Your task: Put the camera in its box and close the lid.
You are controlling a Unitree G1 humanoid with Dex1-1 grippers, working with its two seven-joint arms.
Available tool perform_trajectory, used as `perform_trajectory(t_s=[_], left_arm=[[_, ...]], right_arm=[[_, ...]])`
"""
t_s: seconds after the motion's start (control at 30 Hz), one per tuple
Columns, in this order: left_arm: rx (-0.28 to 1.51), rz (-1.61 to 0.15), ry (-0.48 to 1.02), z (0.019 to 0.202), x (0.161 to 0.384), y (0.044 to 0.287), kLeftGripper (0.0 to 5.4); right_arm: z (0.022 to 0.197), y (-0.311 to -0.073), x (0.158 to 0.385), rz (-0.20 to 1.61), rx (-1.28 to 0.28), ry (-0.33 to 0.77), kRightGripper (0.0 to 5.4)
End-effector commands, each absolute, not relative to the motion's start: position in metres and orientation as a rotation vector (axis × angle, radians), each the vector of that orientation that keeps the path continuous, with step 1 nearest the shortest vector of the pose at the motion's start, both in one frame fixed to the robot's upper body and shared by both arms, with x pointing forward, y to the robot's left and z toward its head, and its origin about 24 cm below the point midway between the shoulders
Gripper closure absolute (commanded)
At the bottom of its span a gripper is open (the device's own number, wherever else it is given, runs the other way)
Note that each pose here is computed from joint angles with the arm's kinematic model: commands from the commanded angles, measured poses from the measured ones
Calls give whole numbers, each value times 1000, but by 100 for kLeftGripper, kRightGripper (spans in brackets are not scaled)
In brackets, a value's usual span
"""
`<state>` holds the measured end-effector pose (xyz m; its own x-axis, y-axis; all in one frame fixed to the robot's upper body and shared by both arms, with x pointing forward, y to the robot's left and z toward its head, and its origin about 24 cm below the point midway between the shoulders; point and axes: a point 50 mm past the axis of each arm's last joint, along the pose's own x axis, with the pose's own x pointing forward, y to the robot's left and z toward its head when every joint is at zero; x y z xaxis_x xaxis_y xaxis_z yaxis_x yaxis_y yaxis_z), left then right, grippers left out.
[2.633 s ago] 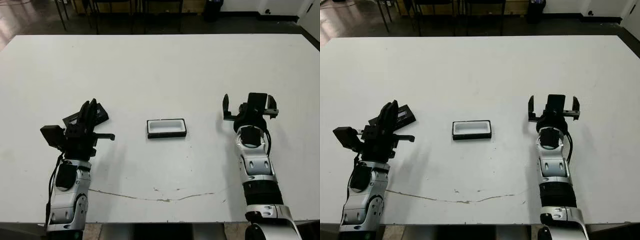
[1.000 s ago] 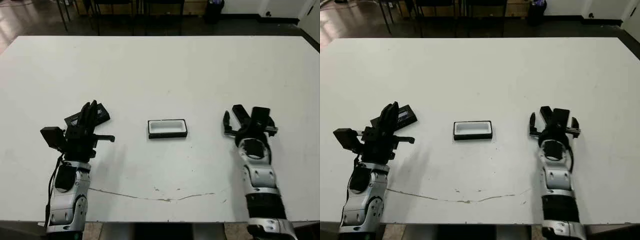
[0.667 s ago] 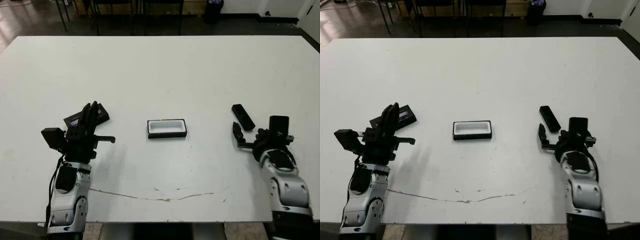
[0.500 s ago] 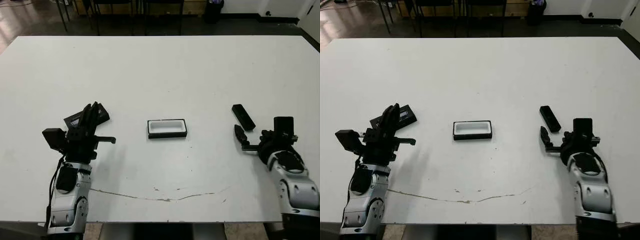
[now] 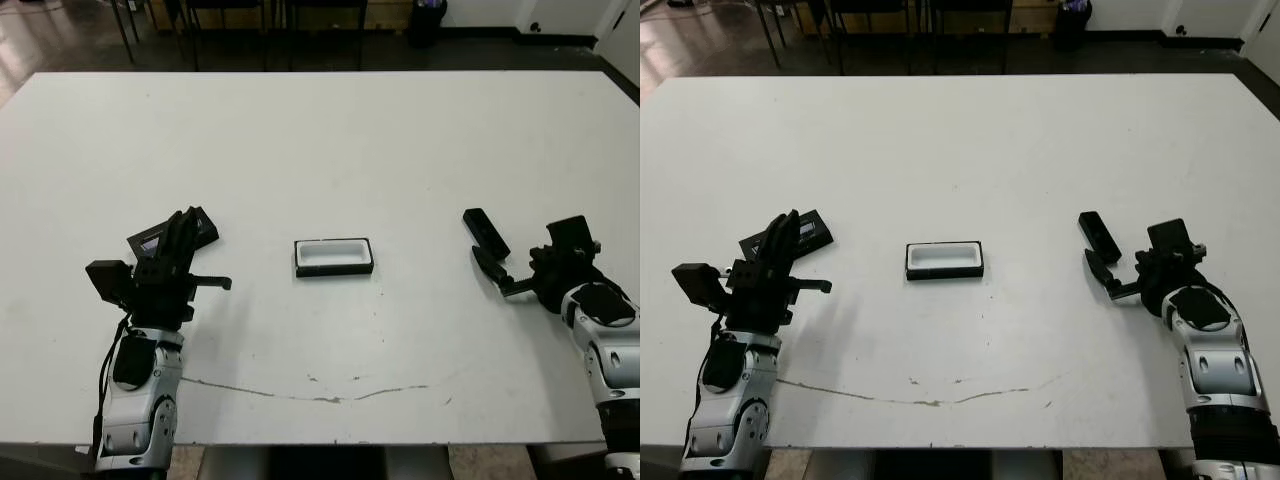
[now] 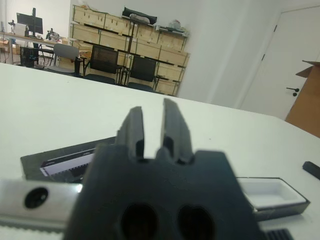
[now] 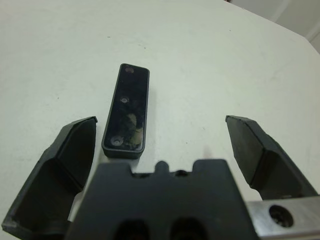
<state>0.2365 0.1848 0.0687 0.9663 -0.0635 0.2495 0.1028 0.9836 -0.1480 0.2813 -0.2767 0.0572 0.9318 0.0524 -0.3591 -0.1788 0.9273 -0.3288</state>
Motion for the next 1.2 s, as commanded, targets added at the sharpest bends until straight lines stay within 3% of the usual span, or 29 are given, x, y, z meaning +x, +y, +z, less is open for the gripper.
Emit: perform_trajectory(t_s=[0.03, 0.3, 0.4, 0.73, 1.07, 1.2], left_arm=[[-140, -76, -216, 62, 233, 187, 540], [-136, -89, -210, 60, 232, 187, 540], [-138, -92, -204, 59, 232, 188, 540], [-152, -90, -199, 59, 232, 189, 540], [-148, -95, -200, 57, 230, 190, 540], [-158, -99, -200, 56, 230, 189, 540]], right_arm=[[41, -273, 277, 128, -308, 410, 2], [34, -256, 276, 138, -216, 438, 1], [26, -252, 274, 132, -126, 447, 36], [9, -243, 270, 74, -45, 507, 260], [2, -248, 270, -59, -10, 488, 481], [4, -252, 271, -75, -35, 502, 511]])
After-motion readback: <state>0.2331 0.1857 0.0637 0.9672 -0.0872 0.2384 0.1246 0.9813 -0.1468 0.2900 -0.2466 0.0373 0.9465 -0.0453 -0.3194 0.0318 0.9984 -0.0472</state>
